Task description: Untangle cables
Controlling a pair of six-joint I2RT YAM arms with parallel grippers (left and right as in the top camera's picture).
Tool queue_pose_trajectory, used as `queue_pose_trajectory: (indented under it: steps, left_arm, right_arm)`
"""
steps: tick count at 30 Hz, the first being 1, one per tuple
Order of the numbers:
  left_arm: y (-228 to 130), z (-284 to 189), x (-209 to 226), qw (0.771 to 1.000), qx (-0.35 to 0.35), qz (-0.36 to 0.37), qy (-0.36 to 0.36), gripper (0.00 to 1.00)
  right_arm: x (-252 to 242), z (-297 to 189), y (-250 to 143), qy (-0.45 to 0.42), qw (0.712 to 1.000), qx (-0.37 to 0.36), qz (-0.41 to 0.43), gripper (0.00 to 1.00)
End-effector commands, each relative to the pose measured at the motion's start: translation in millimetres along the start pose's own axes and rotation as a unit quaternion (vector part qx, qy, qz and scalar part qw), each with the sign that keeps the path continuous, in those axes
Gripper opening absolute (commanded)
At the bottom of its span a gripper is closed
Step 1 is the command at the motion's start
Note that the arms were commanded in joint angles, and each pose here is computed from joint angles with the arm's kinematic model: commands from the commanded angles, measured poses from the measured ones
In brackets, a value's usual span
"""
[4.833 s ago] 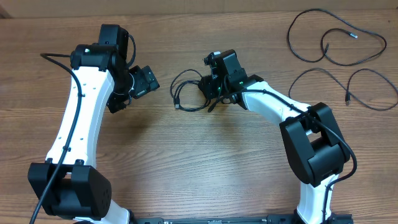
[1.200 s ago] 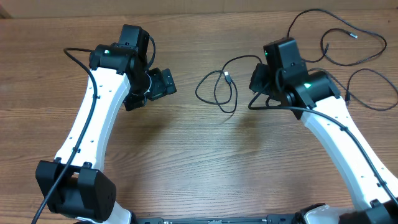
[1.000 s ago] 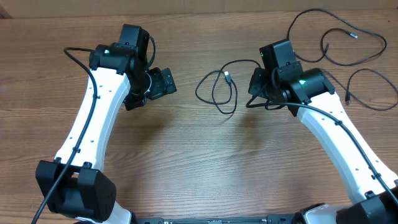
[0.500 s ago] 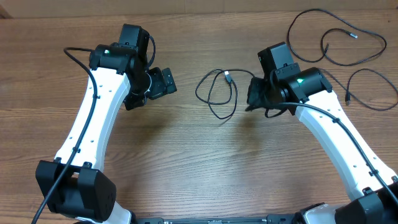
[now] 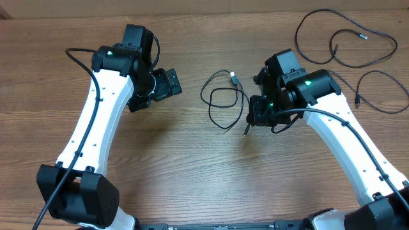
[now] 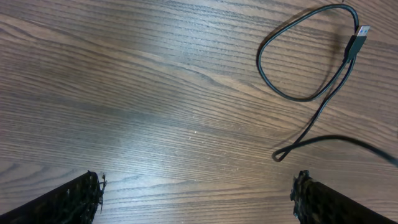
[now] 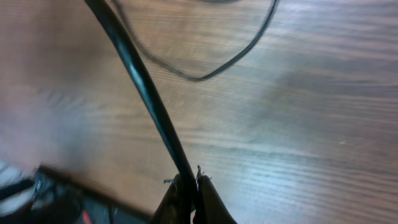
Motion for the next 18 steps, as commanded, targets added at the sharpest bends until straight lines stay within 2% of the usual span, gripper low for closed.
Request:
queue_pose_trajectory:
  steps: [1, 7, 9, 12, 16, 18]
  left_arm:
    - [2, 3, -1, 1.000, 0.000, 0.010, -0.002, 1.00]
    - [4, 3, -2, 1.000, -0.005, 0.009, -0.005, 1.00]
    - [4, 3, -2, 1.000, -0.005, 0.009, -0.005, 1.00]
    - [3, 3, -2, 1.000, -0.004, 0.009, -0.005, 1.00]
    - [4, 3, -2, 1.000, -0.007, 0.010, -0.005, 1.00]
    - [4, 3, -2, 1.000, -0.006, 0.010, -0.005, 1.00]
  right_arm:
    - [6, 0, -8, 0.030, 0.999, 0.026, -0.037, 0.04]
    - [-4, 0, -8, -0.009, 0.999, 0.022, -0.032, 0.06]
    - [-10, 0, -7, -0.034, 0.999, 0.016, -0.031, 0.10]
    - [-14, -1, -8, -0.049, 0.998, 0.016, -0.029, 0.27]
    - [-14, -1, -8, -0.049, 0.998, 0.016, -0.029, 0.27]
    - [-14, -1, -7, -0.047, 0.998, 0.013, -0.030, 0.36]
Point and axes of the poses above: each gripper's point midway between its finger pads, its own z axis out along the fingers, its own x axis along the line the jaws close on, y = z × x, the point moved 5 cm from there along -z, back along the fingers, and after that the axes turned 10 degrees about z, right-handed, at the moved point
